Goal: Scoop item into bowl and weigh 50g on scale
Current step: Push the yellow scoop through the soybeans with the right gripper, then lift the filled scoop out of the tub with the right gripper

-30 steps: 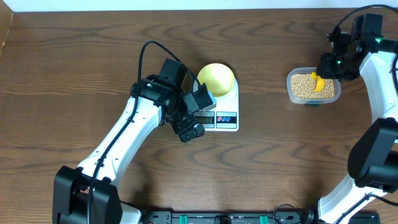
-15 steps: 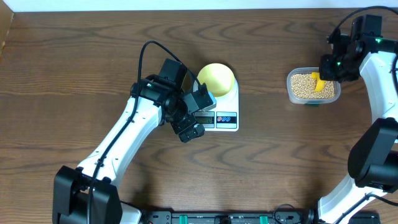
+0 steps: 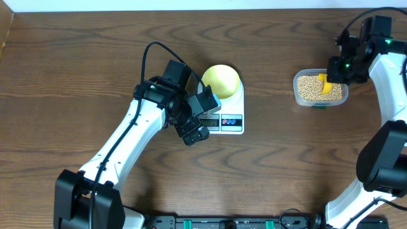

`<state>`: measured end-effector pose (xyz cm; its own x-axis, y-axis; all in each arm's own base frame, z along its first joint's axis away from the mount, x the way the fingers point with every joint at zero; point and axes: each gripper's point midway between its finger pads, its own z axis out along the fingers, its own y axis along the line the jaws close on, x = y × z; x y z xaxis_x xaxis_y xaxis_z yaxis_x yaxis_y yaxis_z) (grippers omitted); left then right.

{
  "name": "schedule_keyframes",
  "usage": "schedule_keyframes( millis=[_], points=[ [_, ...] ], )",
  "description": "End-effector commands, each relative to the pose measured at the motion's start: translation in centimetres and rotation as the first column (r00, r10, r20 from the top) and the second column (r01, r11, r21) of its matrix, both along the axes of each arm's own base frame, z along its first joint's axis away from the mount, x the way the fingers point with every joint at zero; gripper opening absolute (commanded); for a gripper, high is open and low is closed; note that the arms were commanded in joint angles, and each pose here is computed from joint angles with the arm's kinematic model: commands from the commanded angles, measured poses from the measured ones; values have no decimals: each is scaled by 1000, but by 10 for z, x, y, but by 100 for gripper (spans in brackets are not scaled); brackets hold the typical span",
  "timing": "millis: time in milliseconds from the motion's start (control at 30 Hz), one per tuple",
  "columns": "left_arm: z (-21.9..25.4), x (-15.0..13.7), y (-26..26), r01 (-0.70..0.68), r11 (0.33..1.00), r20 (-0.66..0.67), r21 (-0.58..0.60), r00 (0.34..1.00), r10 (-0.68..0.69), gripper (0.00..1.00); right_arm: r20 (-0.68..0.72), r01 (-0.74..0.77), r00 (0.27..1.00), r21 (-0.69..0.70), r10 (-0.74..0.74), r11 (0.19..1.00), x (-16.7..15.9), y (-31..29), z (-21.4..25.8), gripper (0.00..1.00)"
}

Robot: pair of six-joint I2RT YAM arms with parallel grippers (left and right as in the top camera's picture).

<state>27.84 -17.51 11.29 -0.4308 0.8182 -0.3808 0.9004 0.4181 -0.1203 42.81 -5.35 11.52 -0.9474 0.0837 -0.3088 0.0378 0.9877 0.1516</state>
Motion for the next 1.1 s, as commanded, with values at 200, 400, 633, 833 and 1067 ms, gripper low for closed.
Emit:
schedule_keyframes(
  millis=[200, 400, 633, 833, 1067],
  points=[
    [-2, -1, 0, 5, 1000, -12, -7, 1000, -5, 98, -6, 19, 1000, 173, -19, 985, -6, 4, -3, 1],
    [-2, -1, 0, 5, 1000, -12, -7, 1000, -5, 98, -49, 8, 999, 285, 7, 959, -8, 15, -25, 1],
    [-2, -1, 0, 5, 1000, -12, -7, 1000, -5, 98, -75, 22, 997, 341, 4, 940, -7, 14, -41, 1],
    [-2, -1, 0, 5, 1000, -12, -7, 1000, -5, 98, -55, 51, 998, 425, -31, 904, -8, 3, -37, 1],
    [-2, -1, 0, 5, 1000, -12, -7, 1000, -5, 98, -16, 55, 998, 480, -55, 876, -9, -12, -30, 1]
  ],
)
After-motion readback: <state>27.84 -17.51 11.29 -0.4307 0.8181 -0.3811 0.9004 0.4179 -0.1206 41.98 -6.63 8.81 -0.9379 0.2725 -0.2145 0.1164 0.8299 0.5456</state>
